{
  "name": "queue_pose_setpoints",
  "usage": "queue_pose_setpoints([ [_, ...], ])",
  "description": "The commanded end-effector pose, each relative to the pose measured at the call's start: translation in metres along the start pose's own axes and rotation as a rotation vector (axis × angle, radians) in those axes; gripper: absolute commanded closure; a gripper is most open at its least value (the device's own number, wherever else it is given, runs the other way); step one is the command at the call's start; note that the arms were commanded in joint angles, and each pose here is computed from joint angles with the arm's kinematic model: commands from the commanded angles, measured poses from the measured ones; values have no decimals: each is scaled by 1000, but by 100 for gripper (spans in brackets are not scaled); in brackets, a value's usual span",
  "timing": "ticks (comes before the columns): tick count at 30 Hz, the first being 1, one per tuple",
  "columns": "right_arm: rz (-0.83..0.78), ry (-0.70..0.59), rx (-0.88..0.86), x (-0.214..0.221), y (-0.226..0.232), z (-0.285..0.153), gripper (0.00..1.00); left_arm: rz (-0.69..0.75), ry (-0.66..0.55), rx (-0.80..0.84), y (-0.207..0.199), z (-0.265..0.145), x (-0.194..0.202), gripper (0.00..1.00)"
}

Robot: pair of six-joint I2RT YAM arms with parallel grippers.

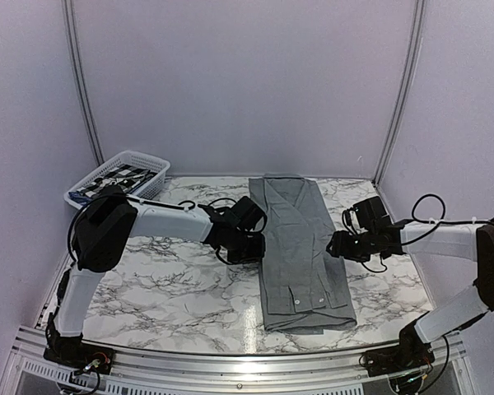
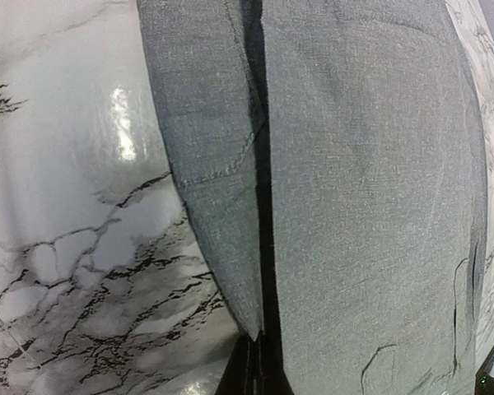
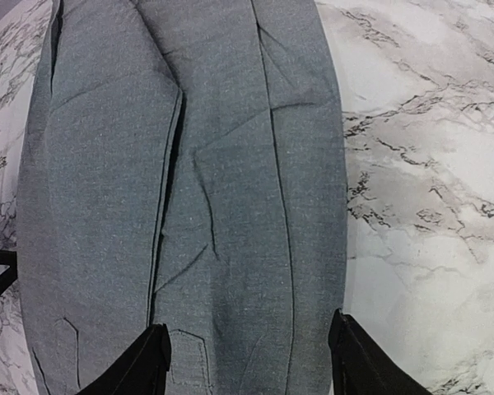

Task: Fold and stack the long sleeve shirts
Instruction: Move the rectangle-folded shirt to the center of the board.

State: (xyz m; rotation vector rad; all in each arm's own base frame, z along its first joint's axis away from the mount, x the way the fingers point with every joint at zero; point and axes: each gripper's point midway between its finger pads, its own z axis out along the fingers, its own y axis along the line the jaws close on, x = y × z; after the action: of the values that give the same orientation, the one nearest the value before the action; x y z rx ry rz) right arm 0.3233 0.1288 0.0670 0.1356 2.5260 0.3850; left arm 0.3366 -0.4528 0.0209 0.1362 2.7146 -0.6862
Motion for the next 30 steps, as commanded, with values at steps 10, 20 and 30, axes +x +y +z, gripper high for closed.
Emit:
queue_pose_setpoints([
  [10, -22, -1, -37, -24, 15, 32, 38, -95, -13, -181, 102, -28, -2, 100],
  [20, -34, 18, -78, -55, 41, 78, 41, -135, -18, -202, 136, -53, 20, 100],
  [30, -22, 38, -88, -79, 56, 124, 64, -172, -24, -176, 141, -59, 31, 100],
])
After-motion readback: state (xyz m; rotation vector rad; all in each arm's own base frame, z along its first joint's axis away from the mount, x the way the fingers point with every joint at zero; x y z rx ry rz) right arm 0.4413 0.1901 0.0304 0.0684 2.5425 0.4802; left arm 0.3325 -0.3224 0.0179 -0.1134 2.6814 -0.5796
